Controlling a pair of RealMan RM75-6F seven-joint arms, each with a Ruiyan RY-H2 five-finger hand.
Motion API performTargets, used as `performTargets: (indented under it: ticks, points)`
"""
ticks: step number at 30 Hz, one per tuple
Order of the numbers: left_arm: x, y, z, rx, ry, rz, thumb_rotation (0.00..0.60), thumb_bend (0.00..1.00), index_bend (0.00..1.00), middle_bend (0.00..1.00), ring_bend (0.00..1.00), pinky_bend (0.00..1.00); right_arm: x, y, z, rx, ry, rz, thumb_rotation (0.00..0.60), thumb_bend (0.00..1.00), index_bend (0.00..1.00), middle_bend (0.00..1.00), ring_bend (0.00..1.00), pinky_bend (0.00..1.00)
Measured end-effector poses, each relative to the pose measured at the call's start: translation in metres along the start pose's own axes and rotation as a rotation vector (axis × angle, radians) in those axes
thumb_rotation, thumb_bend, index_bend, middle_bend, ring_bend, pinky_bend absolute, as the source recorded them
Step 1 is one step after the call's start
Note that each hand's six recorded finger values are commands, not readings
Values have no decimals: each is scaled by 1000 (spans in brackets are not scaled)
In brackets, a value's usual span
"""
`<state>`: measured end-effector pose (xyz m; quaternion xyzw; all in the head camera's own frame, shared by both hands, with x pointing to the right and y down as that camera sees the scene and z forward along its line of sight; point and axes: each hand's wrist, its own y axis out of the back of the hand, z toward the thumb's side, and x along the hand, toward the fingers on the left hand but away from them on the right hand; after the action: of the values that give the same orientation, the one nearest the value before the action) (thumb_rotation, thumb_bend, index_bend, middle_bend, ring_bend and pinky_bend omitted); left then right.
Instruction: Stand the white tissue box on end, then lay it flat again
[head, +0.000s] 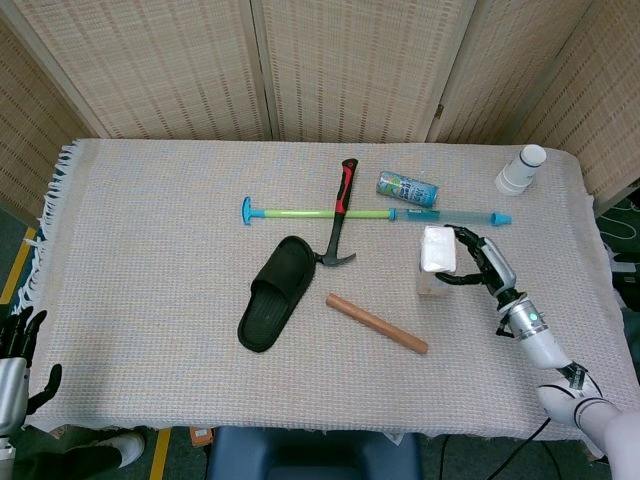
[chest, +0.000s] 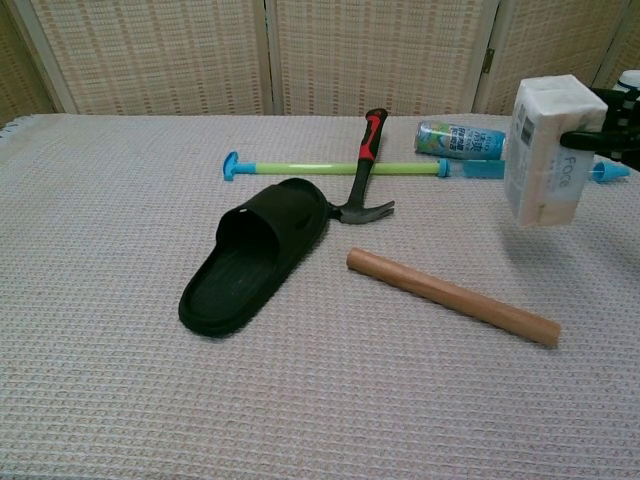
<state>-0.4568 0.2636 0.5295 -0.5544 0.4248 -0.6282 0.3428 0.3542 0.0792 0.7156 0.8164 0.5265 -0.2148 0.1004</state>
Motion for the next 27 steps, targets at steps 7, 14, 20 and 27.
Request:
performTargets:
  ticks: [7,14,20,27]
  points:
    - [1,-2,0,2,-1,-8,600,399,66,0,0,167,3,-7,-19,-60,-2,8,600,115,443,432,241,0]
    - [2,-3,-1,3,2,-11,600,399,66,0,0,167,6,-4,-29,-78,-13,-8,600,125,450,432,240,0]
    - [2,-5,0,10,3,-17,600,398,67,0,0,167,9,-6,-44,-80,-60,-7,600,131,451,431,238,0]
    - [3,-5,-1,11,9,-18,600,399,66,0,0,166,12,-7,-55,-82,-106,0,600,134,453,432,238,0]
